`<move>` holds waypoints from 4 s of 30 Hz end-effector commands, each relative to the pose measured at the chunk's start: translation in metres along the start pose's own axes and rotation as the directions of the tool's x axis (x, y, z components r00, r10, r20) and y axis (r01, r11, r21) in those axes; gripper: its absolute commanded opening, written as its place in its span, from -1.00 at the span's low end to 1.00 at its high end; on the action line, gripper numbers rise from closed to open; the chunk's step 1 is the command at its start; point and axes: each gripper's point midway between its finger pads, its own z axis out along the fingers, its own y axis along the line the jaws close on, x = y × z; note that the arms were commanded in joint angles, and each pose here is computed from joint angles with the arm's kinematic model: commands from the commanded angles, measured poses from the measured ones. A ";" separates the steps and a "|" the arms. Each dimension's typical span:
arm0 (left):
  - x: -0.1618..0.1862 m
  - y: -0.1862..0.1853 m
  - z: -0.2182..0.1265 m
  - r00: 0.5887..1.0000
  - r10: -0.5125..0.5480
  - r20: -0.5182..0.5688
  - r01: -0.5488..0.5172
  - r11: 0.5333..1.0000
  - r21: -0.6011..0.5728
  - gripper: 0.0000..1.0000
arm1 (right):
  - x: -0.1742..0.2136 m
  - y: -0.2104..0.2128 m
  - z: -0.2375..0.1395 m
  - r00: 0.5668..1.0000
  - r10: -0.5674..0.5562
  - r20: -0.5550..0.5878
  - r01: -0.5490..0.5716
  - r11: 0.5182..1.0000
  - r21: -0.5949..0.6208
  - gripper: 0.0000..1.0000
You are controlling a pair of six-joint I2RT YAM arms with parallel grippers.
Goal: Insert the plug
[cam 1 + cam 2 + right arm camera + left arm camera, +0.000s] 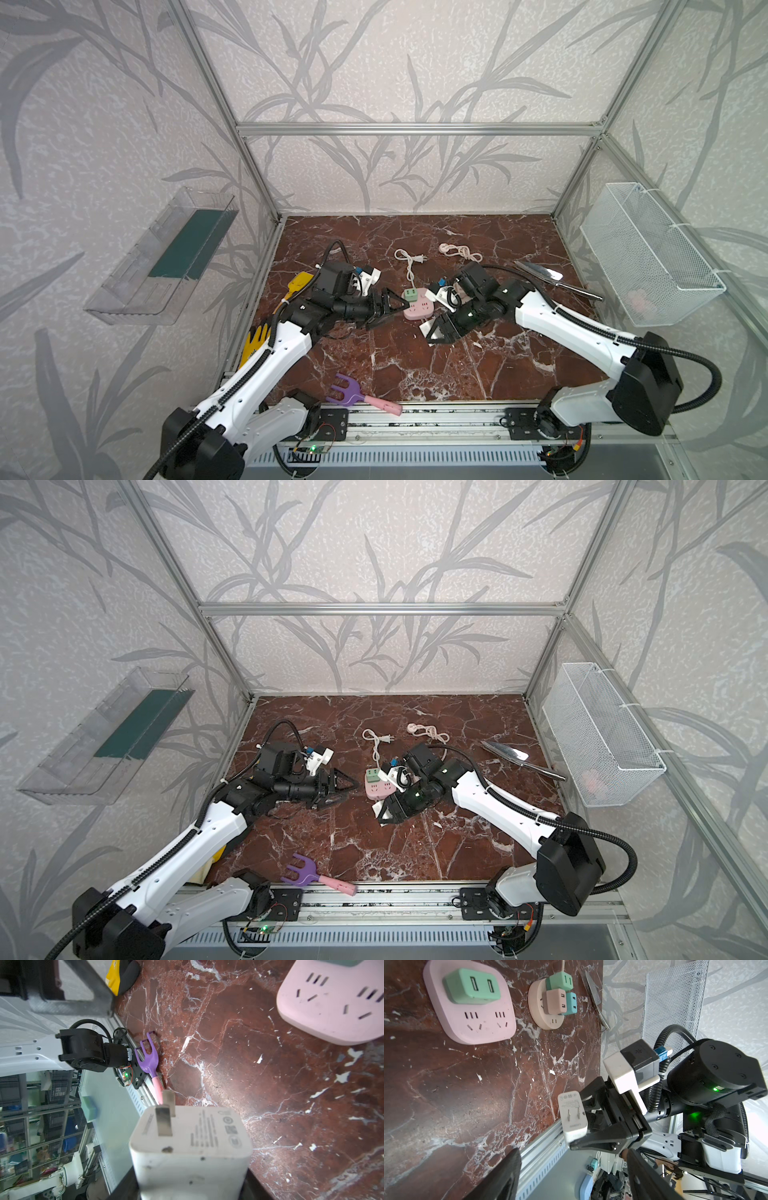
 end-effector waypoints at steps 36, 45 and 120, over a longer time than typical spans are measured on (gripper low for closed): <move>0.025 0.006 0.038 0.994 -0.077 -0.077 0.074 0.997 -0.037 0.19 | -0.044 0.053 -0.003 0.983 -0.144 0.110 0.144 0.990 0.008 -1.00; 0.025 0.012 0.044 0.992 -0.088 -0.088 0.084 0.995 -0.050 -0.13 | -0.047 0.061 -0.001 0.982 -0.151 0.114 0.154 0.988 -0.019 -1.00; 0.001 -0.092 0.018 0.908 -0.274 -0.318 0.340 0.924 0.177 -1.00 | -0.046 0.084 -0.092 0.236 -0.922 0.308 0.407 0.382 0.830 0.38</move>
